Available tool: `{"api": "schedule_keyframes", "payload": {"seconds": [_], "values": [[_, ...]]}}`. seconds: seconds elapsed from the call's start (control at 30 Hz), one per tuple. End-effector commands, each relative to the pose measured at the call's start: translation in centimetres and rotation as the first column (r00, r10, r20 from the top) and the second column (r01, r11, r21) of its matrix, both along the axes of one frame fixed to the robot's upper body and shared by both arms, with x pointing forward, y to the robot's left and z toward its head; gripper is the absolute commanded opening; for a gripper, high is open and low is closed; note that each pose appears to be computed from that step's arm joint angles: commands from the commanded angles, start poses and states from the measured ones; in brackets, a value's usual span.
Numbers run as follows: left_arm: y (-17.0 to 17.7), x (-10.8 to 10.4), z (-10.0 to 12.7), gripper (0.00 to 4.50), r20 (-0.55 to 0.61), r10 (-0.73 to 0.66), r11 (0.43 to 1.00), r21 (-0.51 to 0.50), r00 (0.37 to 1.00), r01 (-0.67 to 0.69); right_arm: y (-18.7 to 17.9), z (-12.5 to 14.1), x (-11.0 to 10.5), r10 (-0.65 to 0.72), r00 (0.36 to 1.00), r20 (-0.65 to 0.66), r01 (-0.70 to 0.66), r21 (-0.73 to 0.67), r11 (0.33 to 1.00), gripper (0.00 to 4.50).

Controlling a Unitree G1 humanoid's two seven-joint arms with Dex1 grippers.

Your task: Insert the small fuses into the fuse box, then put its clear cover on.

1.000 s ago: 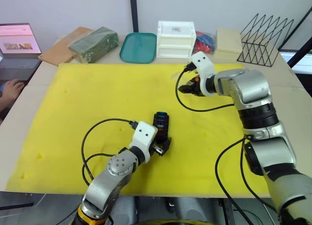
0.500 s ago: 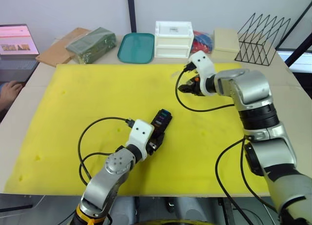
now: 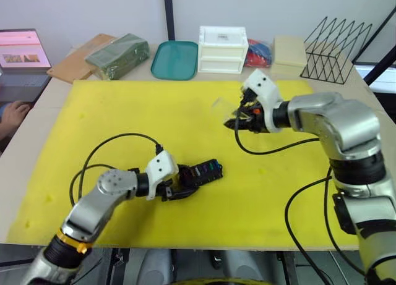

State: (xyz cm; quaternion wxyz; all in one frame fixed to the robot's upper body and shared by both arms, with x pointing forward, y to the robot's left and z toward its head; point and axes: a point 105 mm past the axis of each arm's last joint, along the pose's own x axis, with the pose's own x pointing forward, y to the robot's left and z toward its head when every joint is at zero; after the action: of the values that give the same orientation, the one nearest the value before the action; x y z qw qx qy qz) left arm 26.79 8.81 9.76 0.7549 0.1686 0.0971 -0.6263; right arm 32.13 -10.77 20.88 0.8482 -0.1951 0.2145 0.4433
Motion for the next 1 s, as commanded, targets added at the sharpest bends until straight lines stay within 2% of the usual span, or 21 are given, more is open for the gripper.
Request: {"api": "schedule_keyframes", "payload": {"seconds": [0.03, 0.17, 0.23, 0.4, 0.43, 0.53, 0.8, 0.9, 1.0], "values": [[0.3, 1.0, 0.3, 2.77, 0.044, -0.144, 0.989, 0.028, 0.989, 0.143, 0.9, 1.4, -2.4, 0.129, 0.990, 0.048, -0.129, -0.002, 0.992, 1.88], [-0.2, 2.9, 0.0, 2.77, 0.080, -0.224, 0.974, 0.062, 0.971, 0.220, 1.5, 1.2, -2.8, 0.145, 0.988, 0.057, -0.144, -0.011, 0.989, 1.88], [-0.2, 3.1, -0.4, 2.77, 0.081, -0.262, 0.963, 0.093, 0.962, 0.254, 1.9, 1.2, -2.9, 0.148, 0.987, 0.062, -0.148, -0.007, 0.989, 1.88], [0.4, 3.6, -1.0, 2.77, 0.076, -0.245, 0.964, 0.131, 0.967, 0.233, 2.7, 0.9, -3.6, 0.175, 0.983, 0.053, -0.175, 0.001, 0.985, 1.88], [0.5, 3.7, -1.0, 3.49, 0.088, -0.226, 0.968, 0.134, 0.970, 0.213, 2.8, 0.8, -3.8, 0.183, 0.982, 0.050, -0.183, 0.000, 0.983, 1.88], [0.4, 3.4, -0.9, 4.27, 0.101, -0.204, 0.975, 0.115, 0.974, 0.192, 3.0, 0.6, -3.8, 0.188, 0.981, 0.047, -0.188, -0.001, 0.982, 1.88], [0.5, 2.7, -1.3, 4.27, 0.049, -0.154, 0.986, 0.072, 0.987, 0.151, 3.1, 0.5, -3.7, 0.196, 0.979, 0.050, -0.196, -0.009, 0.981, 1.88], [0.2, 2.5, -0.9, 4.27, 0.028, -0.154, 0.988, 0.027, 0.988, 0.153, 3.2, 0.3, -4.1, 0.217, 0.975, 0.036, -0.217, -0.018, 0.976, 1.88], [0.1, 2.2, -0.9, 3.34, 0.003, -0.177, 0.984, 0.028, 0.984, 0.177, 3.5, -0.1, -4.9, 0.260, 0.966, 0.007, -0.259, -0.031, 0.965, 1.88]]}}
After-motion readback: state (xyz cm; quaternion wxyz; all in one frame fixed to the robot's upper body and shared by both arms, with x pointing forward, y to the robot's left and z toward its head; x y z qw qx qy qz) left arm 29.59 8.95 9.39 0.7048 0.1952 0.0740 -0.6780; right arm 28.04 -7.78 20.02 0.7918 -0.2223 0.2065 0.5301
